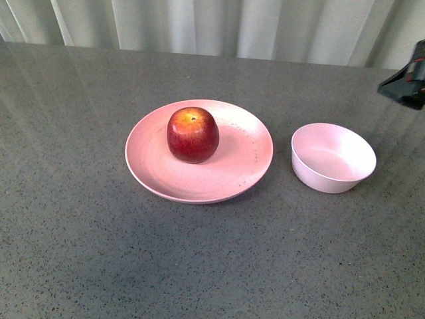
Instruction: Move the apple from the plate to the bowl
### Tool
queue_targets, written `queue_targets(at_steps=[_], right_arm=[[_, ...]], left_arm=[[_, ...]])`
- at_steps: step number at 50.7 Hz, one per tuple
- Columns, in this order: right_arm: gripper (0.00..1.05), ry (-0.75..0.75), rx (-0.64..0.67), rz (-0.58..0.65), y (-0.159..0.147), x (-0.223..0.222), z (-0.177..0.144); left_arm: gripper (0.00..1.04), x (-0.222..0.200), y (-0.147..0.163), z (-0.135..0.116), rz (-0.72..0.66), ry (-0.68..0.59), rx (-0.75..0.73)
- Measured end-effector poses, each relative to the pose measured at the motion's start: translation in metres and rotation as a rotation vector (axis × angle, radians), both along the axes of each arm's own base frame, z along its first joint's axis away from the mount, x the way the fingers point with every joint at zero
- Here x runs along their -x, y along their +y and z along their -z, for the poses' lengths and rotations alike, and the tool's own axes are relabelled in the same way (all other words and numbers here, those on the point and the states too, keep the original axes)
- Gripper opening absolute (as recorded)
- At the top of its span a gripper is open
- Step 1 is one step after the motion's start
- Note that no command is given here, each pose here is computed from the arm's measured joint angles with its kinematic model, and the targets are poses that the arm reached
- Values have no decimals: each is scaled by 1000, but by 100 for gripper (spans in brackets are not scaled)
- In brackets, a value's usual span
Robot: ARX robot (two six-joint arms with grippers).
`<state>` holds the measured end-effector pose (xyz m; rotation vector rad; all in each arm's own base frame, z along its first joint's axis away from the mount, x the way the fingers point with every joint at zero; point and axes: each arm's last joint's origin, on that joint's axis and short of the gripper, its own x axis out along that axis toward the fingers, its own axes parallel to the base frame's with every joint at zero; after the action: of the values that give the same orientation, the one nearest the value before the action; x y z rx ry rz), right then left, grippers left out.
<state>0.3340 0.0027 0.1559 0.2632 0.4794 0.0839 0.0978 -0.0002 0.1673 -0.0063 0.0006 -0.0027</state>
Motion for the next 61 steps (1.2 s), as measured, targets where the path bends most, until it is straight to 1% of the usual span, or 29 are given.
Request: queue_targets(at_steps=[6, 9, 12, 15, 19, 25, 28, 29, 33, 35, 40, 44, 49, 61], right_arm=[[96, -147, 66, -37, -16, 49, -26], [96, -183, 74, -39, -21, 71, -32], [90, -262, 138, 15, -23, 83, -31], [80, -382, 205, 87, -24, 93, -31], [68, -451, 231, 93, -20, 105, -28], [50, -469, 244, 87, -16, 121, -26], [38, -471, 251, 91, -13, 130, -24], [33, -468, 259, 112, -10, 134, -23], [22, -465, 257, 93, -6, 141, -20], [15, -464, 256, 81, -4, 145, -19], [1, -464, 257, 83, -3, 154, -17], [2, -485, 261, 89, -3, 162, -13], [2, -456, 262, 85, -3, 173, -4], [2, -474, 261, 87, -3, 189, -10]], left_arm=[[96, 0, 0, 0, 0, 0, 0], [96, 0, 0, 0, 0, 0, 0], [96, 0, 0, 0, 0, 0, 0], [96, 0, 0, 0, 0, 0, 0], [96, 0, 0, 0, 0, 0, 0], [96, 0, 0, 0, 0, 0, 0], [96, 0, 0, 0, 0, 0, 0], [96, 0, 0, 0, 0, 0, 0], [96, 0, 0, 0, 0, 0, 0], [96, 0, 0, 0, 0, 0, 0], [96, 0, 0, 0, 0, 0, 0], [96, 0, 0, 0, 0, 0, 0], [96, 0, 0, 0, 0, 0, 0], [96, 0, 0, 0, 0, 0, 0]])
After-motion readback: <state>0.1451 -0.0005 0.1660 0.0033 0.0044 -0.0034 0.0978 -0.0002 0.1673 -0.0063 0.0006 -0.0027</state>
